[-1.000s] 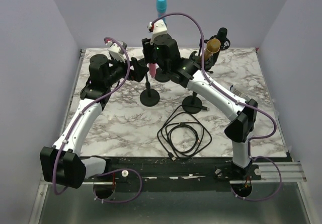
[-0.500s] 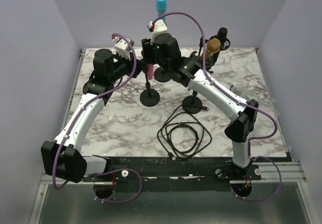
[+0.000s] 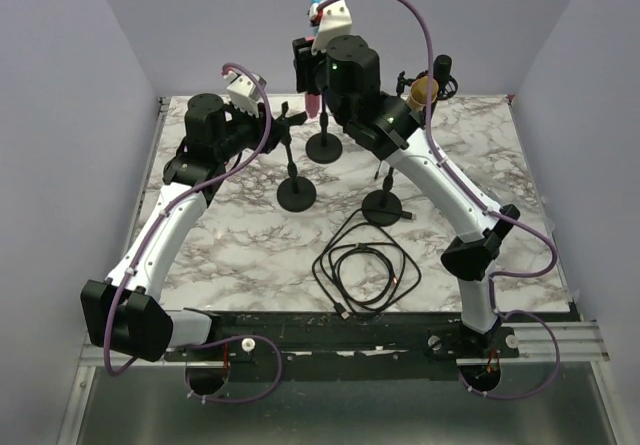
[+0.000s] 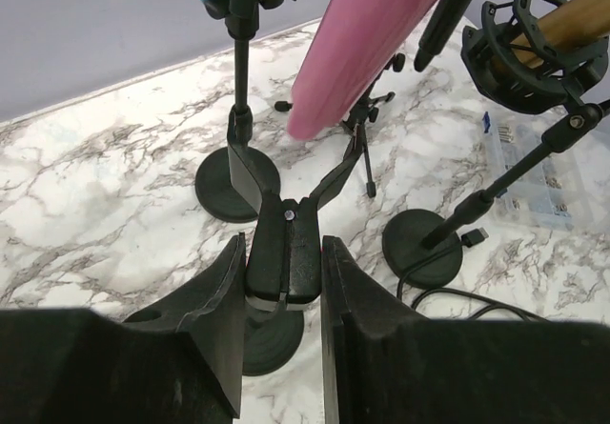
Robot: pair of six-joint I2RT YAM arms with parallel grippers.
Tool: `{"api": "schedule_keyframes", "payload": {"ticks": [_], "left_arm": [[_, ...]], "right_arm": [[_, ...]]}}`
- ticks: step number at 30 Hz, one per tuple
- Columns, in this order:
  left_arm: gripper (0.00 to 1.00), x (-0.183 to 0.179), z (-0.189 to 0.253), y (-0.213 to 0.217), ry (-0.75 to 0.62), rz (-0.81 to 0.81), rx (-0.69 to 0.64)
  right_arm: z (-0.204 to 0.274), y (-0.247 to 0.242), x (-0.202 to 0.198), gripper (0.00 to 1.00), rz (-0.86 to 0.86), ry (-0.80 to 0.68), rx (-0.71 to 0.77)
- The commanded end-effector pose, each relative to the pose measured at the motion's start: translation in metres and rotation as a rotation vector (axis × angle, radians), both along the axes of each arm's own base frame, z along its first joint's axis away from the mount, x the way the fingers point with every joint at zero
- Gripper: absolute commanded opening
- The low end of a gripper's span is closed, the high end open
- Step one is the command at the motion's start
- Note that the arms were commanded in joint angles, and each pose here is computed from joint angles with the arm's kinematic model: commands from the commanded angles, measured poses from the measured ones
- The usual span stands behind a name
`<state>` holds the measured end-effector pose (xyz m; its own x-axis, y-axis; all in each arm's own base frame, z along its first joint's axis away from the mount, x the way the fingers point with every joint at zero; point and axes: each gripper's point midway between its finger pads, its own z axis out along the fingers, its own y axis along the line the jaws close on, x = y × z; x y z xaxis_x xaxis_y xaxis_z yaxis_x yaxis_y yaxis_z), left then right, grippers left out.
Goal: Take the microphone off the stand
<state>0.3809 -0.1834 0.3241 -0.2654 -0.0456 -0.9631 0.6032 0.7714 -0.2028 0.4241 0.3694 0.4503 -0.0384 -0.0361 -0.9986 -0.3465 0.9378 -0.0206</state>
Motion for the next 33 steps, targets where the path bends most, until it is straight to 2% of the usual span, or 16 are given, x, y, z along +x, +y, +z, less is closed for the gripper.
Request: {"api": "schedule_keyframes", "payload": {"ticks": [1,3,4,6,7,11,18,24,27,29,33], "left_arm": [[0.15,0.001,0.0,0.003,0.055,0.031,0.002],[0.51,0.0,0.002,0.003,0.065,0.034,-0.005],[0.59,-0.001,0.003,0.003,0.067,0.031,-0.009],[0.9,-0.006,0.008,0.0,0.059,0.008,-0.023],[0.98,-0.008,0.01,-0.001,0.057,-0.001,-0.027],[0.98,-0.02,0.022,-0.002,0.009,-0.029,-0.045],[0.99,-0.045,0.047,0.004,-0.087,-0.058,-0.072],[0.99,-0.086,0.08,-0.002,-0.211,-0.164,-0.14],[0.99,-0.102,0.087,-0.007,-0.241,-0.214,-0.157],[0.99,-0.106,0.089,-0.005,-0.215,-0.177,-0.17],[0.98,-0.116,0.067,0.005,0.018,-0.06,-0.275]], "right_arm": [[0.045,-0.022,-0.009,0.01,-0.043,-0.09,0.001],[0.059,-0.029,-0.019,0.01,-0.025,-0.102,0.041],[0.064,-0.032,-0.025,0.01,-0.008,-0.103,0.058],[0.065,-0.038,-0.037,0.01,0.018,-0.083,0.078],[0.064,-0.04,-0.042,0.01,0.031,-0.073,0.073],[0.054,-0.055,-0.069,0.01,0.071,0.015,0.126],[-0.022,-0.058,-0.112,0.01,0.205,0.221,0.119],[-0.077,-0.031,-0.147,0.01,0.39,0.385,0.203],[-0.09,-0.025,-0.149,0.01,0.39,0.43,0.25],[-0.096,-0.021,-0.152,0.01,0.407,0.451,0.267],[-0.107,-0.02,-0.155,0.01,0.402,0.487,0.318]]}}
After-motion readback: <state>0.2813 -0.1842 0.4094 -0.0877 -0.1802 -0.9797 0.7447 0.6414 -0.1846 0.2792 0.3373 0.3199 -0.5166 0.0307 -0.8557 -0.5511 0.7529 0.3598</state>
